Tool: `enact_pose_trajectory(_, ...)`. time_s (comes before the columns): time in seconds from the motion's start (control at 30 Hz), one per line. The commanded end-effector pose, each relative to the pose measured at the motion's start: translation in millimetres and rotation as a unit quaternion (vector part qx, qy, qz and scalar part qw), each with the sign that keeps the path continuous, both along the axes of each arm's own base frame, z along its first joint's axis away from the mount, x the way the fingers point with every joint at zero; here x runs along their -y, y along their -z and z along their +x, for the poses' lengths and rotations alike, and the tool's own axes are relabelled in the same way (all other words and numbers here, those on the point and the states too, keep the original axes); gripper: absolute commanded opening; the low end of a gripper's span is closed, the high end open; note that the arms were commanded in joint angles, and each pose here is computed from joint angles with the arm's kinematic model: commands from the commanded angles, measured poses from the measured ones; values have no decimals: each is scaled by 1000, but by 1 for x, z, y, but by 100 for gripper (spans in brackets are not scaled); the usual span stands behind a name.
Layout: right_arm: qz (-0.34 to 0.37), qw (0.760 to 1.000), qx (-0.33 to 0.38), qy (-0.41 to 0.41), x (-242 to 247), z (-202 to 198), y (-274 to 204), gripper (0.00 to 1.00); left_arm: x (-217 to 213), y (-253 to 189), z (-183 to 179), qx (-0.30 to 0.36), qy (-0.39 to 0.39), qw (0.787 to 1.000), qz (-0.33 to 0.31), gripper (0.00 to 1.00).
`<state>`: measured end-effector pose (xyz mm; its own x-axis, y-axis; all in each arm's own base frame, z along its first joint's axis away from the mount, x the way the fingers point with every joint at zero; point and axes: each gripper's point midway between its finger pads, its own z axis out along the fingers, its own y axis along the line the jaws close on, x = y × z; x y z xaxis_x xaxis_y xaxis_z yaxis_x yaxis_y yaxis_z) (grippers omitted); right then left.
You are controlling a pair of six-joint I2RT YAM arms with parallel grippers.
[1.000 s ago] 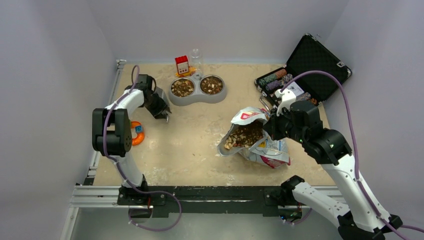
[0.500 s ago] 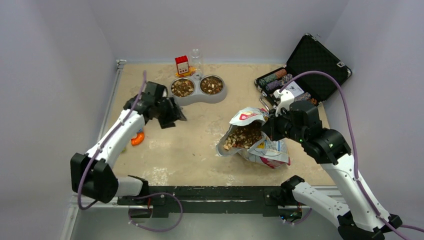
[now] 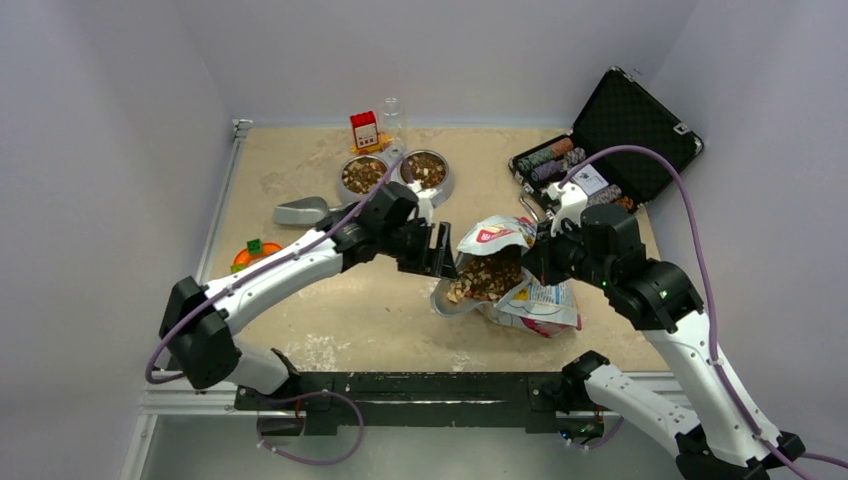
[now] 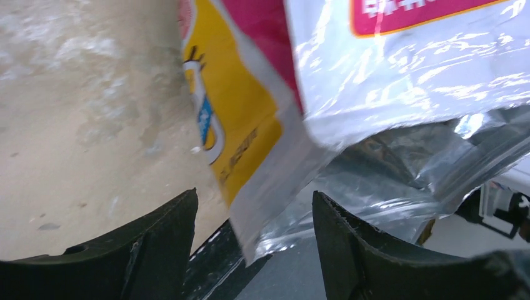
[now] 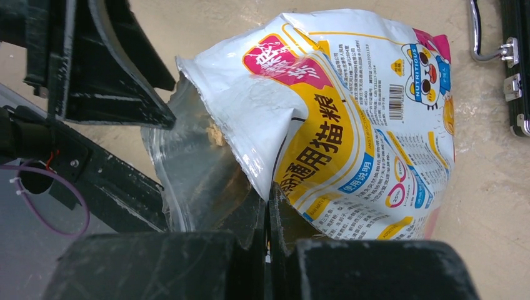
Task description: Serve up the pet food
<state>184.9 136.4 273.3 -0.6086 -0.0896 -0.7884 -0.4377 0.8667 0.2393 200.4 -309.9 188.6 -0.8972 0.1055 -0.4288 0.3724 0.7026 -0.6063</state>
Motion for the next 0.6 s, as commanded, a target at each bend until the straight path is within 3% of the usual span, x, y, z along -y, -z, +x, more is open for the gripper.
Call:
enact_pose_trajectory(0.0,28,999,31,-11,-2,-6,-23,0,57,-33,-11,24,82,994,-70,71)
enact_pose_trajectory(0.1,25,999,27,-9,0,-8,-23,0,77,-31,-18,23,93,992,-81,69)
enact_pose_trajectory(0.17,27,999,21,-10,-1,-8,-23,0,74,-14,-6,16,59,998,-29,61)
enact_pose_trajectory(0.2,29,999,17,-12,-3,-9,-23,0,69,-7,3,16,37,999,6,52)
enact_pose_trajectory(0.3,29,999,1,-15,-8,-8,-18,0,47,7,22,16,0,993,117,11)
enact_pose_trajectory(0.33,26,1000,-7,-16,-10,-7,-15,0,41,6,26,18,-3,990,142,4)
enact_pose_trajectory(0.43,-5,1000,-20,-8,-18,-1,-7,0,20,-1,33,23,-25,982,186,0)
enact_pose_trajectory(0.57,-56,998,-26,-24,-48,4,-7,0,-12,-21,29,-2,-87,981,176,0)
